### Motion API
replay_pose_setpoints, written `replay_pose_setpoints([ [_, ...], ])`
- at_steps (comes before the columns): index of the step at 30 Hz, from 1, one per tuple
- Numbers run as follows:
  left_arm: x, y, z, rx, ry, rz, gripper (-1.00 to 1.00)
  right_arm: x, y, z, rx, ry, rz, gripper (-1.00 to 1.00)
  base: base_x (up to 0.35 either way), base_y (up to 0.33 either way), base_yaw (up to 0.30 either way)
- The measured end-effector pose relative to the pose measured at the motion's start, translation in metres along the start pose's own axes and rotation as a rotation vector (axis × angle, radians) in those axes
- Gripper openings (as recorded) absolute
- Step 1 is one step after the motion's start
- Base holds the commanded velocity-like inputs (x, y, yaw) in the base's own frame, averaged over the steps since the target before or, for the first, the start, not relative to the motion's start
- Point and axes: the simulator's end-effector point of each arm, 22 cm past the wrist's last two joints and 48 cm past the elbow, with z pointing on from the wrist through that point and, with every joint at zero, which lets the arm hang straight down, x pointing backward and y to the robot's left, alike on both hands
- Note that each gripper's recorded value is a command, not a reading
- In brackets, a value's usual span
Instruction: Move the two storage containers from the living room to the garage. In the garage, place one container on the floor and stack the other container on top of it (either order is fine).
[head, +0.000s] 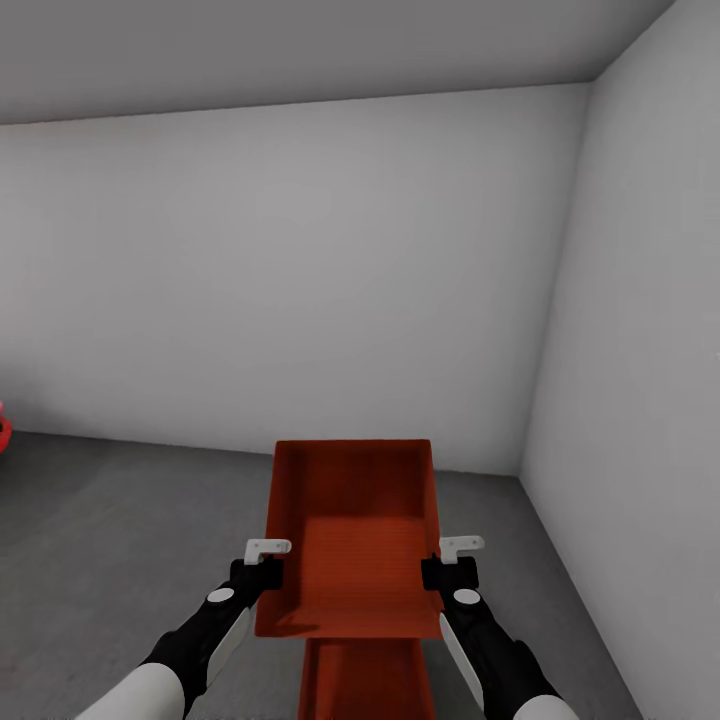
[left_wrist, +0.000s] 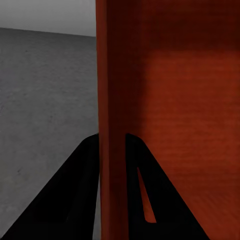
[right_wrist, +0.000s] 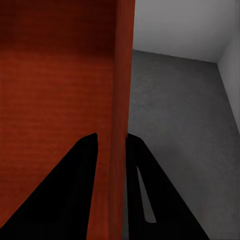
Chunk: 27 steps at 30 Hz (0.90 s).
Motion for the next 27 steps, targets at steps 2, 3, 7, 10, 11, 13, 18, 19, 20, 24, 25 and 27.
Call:
replay_pose_setpoints([
  [2, 0.002, 0.000, 0.001, 0.000, 0.003, 0.000, -1.00, 0.002, 0.000, 0.001, 0.000, 0.003, 0.000, -1.00, -0.002, 0.000, 0.000],
  [3, 0.002, 0.000, 0.001, 0.000, 0.004, 0.000, -1.00, 0.002, 0.000, 0.001, 0.000, 0.004, 0.000, -1.00, 0.000, 0.000, 0.000],
  [7, 0.006, 0.000, 0.002, 0.000, 0.011, 0.000, -1.00, 0.006, 0.001, 0.002, -0.001, 0.011, 0.000, -1.00, 0.000, 0.000, 0.000],
  [10, 0.009, 0.000, 0.003, 0.000, 0.016, -0.001, -1.00, 0.008, 0.001, 0.003, -0.001, 0.016, -0.001, -1.00, 0.000, 0.000, 0.000],
  [11, 0.010, 0.000, 0.004, 0.000, 0.017, -0.001, -1.00, 0.009, 0.001, 0.004, -0.001, 0.017, -0.001, -1.00, 0.000, 0.000, 0.000],
  [13, 0.011, 0.000, 0.004, 0.000, 0.021, -0.001, -1.00, 0.011, 0.001, 0.004, -0.001, 0.020, -0.001, -1.00, 0.000, 0.000, 0.000],
  [18, 0.016, 0.001, 0.006, 0.000, 0.029, -0.001, -1.00, 0.015, 0.002, 0.006, -0.002, 0.029, -0.002, -1.00, 0.000, 0.000, 0.000],
  [19, 0.017, 0.001, 0.006, 0.000, 0.030, -0.001, -1.00, 0.016, 0.002, 0.006, -0.002, 0.030, -0.002, -1.00, 0.000, 0.000, 0.000],
  [20, 0.018, 0.001, 0.006, 0.000, 0.032, -0.002, -1.00, 0.017, 0.002, 0.006, -0.002, 0.032, -0.003, -1.00, 0.000, 0.000, 0.000],
  [24, 0.021, 0.001, 0.008, -0.001, 0.038, -0.002, -1.00, 0.020, 0.002, 0.008, -0.002, 0.038, -0.003, -1.00, 0.000, 0.000, 0.000],
  [25, 0.022, 0.001, 0.008, -0.001, 0.040, -0.002, -1.00, 0.021, 0.003, 0.008, -0.003, 0.040, -0.003, -1.00, 0.000, 0.000, 0.000],
  [27, 0.024, 0.001, 0.008, -0.001, 0.043, -0.002, -1.00, 0.023, 0.003, 0.009, -0.003, 0.042, -0.003, -1.00, 0.000, 0.000, 0.000],
])
